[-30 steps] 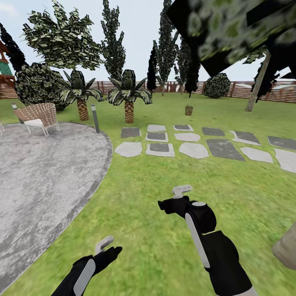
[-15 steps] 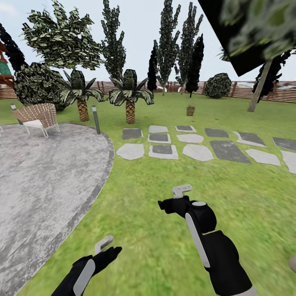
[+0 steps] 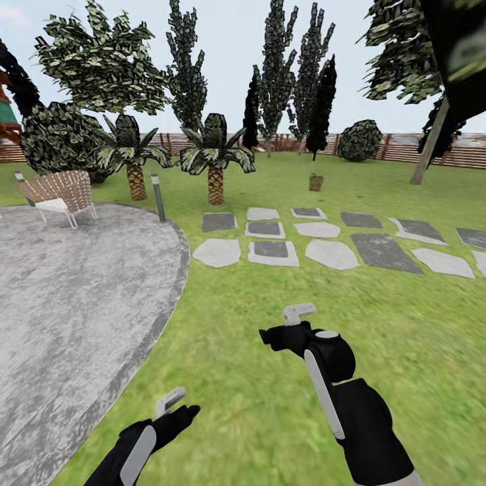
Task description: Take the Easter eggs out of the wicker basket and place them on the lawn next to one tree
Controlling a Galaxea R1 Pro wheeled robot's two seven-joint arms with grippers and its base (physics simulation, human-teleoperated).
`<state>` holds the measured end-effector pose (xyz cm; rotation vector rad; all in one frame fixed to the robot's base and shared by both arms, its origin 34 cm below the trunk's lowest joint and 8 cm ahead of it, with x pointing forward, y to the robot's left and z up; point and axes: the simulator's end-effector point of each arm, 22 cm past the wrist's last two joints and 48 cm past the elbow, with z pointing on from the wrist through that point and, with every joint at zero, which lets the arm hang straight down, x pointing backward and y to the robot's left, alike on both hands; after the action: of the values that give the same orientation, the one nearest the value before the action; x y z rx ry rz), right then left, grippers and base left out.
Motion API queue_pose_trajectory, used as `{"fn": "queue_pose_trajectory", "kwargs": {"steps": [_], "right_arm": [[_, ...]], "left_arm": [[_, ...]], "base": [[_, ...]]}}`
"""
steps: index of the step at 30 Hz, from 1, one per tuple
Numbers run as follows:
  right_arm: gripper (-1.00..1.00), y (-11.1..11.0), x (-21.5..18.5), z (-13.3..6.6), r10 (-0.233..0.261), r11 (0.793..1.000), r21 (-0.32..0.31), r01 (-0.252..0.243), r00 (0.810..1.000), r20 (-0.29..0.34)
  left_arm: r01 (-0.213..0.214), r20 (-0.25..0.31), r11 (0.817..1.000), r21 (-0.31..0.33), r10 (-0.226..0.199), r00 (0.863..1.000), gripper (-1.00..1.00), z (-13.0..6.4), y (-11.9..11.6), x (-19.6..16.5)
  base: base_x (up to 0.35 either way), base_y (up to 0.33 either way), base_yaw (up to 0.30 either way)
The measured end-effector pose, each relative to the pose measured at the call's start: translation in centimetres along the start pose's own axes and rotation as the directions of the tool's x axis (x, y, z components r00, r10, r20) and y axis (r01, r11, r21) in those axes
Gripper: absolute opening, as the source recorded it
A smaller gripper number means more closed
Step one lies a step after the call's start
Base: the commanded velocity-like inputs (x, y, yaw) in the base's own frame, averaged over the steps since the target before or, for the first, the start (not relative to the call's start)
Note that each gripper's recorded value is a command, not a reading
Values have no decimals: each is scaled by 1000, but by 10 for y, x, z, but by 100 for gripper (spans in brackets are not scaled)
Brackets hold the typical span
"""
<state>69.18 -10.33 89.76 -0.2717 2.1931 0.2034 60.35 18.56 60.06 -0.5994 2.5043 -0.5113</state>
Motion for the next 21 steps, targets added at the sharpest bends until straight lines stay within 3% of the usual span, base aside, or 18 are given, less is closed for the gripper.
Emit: {"fn": "queue_pose_trajectory", "kwargs": {"steps": [8,21], "right_arm": [[100,0,0,0,0,1000,0,0,1000,0],[100,0,0,0,0,1000,0,0,1000,0]], "left_arm": [[0,1,1000,0,0,1000,100,0,0,0],[2,7,1000,0,-2,1000,100,0,0,-1]], "base": [[307,116,-38],[309,107,-234]]}}
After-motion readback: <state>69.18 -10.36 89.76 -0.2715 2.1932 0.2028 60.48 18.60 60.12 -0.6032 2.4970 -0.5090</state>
